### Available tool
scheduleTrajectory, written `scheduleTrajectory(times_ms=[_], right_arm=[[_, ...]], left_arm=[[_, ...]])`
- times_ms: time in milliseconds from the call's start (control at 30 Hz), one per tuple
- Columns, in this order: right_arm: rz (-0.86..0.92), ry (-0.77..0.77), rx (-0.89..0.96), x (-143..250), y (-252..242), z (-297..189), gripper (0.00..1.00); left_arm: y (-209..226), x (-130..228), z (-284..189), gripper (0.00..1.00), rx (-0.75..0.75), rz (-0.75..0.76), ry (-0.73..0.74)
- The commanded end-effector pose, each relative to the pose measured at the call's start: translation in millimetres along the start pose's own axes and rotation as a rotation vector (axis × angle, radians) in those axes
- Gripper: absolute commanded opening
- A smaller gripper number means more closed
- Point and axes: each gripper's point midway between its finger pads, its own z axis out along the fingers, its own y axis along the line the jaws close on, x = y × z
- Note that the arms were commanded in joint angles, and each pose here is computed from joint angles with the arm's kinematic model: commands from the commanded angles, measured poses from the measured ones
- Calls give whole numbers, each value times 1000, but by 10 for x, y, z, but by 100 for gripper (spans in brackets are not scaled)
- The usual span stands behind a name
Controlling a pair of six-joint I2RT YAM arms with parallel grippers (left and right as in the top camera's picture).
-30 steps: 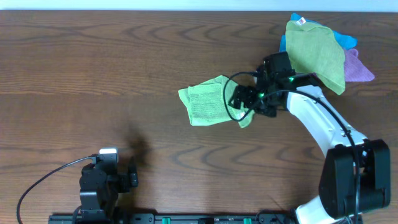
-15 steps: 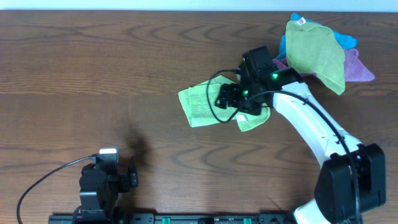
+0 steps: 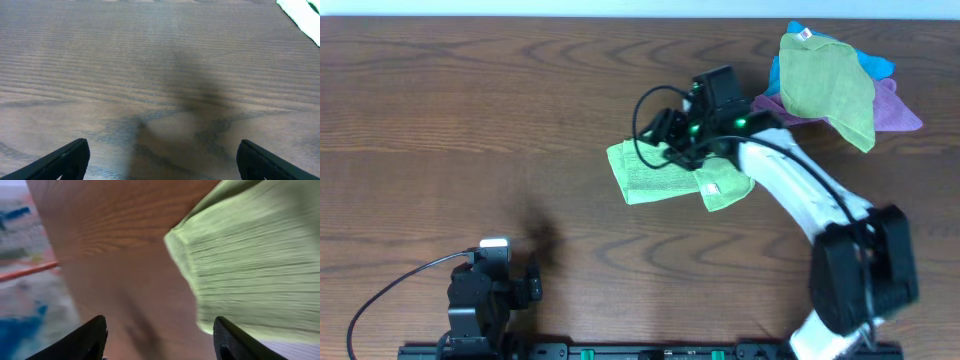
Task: Fold the cloth
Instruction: 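Lower the yellow-green cloth onto the table center with the right gripper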
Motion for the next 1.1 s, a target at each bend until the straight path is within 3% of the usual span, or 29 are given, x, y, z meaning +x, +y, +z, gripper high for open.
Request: scheduleTrajectory(times_ms=[0,133,433,767,1067], right_arm=[[183,146,-87,279,229,229,66],[230,166,-122,308,365,433,61],[392,103,-70,-6,264,738,66],[498,-8,-85,-552,17,583,66],[517,147,-129,-418,-55,845,67]], left_arm=[[-10,147,43,95,5,20,47],[-10,147,43,95,5,20,47],[-10,147,43,95,5,20,47],[-10,147,43,95,5,20,47],[-10,147,43,95,5,20,47]])
